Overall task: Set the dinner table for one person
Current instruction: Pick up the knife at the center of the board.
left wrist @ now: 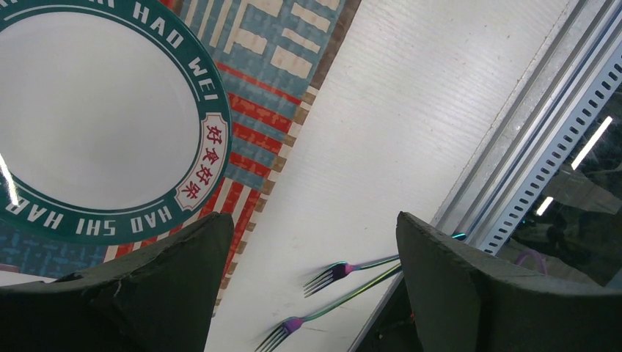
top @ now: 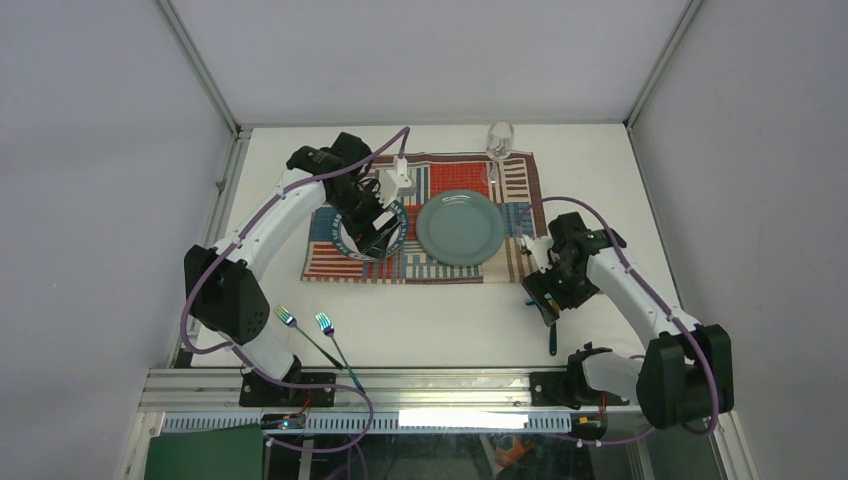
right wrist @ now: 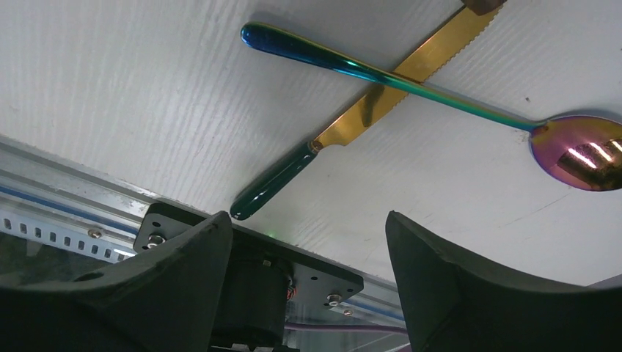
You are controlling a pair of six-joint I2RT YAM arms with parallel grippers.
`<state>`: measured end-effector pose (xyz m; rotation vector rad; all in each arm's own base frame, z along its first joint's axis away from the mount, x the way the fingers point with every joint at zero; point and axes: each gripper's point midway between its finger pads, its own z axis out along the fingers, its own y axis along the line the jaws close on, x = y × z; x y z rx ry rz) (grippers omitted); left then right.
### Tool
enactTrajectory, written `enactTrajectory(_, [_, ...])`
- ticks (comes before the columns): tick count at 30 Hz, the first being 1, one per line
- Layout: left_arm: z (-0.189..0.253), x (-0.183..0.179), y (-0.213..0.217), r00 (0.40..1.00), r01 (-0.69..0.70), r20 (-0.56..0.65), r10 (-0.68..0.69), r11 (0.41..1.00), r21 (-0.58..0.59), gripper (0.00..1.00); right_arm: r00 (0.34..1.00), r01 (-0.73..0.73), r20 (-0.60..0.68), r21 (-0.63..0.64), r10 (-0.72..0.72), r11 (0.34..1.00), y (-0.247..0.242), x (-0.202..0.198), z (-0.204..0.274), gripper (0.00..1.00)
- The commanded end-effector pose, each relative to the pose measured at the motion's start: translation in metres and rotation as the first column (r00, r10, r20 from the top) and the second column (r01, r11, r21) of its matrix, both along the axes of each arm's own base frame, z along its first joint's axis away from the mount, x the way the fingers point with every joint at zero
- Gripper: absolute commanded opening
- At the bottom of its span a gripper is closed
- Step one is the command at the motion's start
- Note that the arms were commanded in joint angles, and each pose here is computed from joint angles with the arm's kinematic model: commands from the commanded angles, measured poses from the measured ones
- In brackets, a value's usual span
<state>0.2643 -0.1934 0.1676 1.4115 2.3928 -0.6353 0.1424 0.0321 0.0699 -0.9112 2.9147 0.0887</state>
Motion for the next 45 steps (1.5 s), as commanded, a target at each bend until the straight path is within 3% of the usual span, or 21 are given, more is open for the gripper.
enactTrajectory(1, [0.016,0.011,-0.007,0.998,-0.003,0.055,0.005,0.999,-0.037,0.85,1.0,-0.008,0.025,-0.032,0.009,0.999,-0.002,0.018,-0.002,0.79])
enactTrajectory(12, [0.016,0.013,-0.007,0.998,0.005,0.062,-0.002,0.999,-0.036,0.84,0.997,-0.053,-0.059,-0.004,0.053,0.999,0.006,0.019,-0.006,0.7])
enactTrajectory(16, [0.015,0.013,-0.007,0.998,0.007,0.059,-0.005,0.999,-0.034,0.84,0.994,-0.063,-0.09,-0.009,0.062,0.998,0.006,0.019,-0.01,0.48])
enactTrajectory(17, [0.015,0.012,-0.008,0.998,0.009,0.058,-0.007,0.999,-0.037,0.84,0.993,-0.063,-0.096,-0.012,0.062,0.998,0.005,0.019,-0.011,0.47])
enactTrajectory(23, [0.015,0.01,-0.007,0.998,0.01,0.06,-0.008,0.999,-0.037,0.84,0.987,-0.08,-0.14,-0.011,0.078,0.997,0.004,0.01,-0.011,0.62])
enactTrajectory(32, [0.015,0.012,-0.009,0.998,0.016,0.057,-0.013,0.999,-0.047,0.84,0.97,-0.111,-0.215,0.011,0.11,0.994,0.003,-0.01,-0.013,0.6])
enactTrajectory(45, [0.014,0.015,-0.014,0.998,0.019,0.054,-0.016,0.998,-0.059,0.84,0.995,-0.061,0.076,-0.042,0.064,0.997,0.008,0.031,-0.012,0.65])
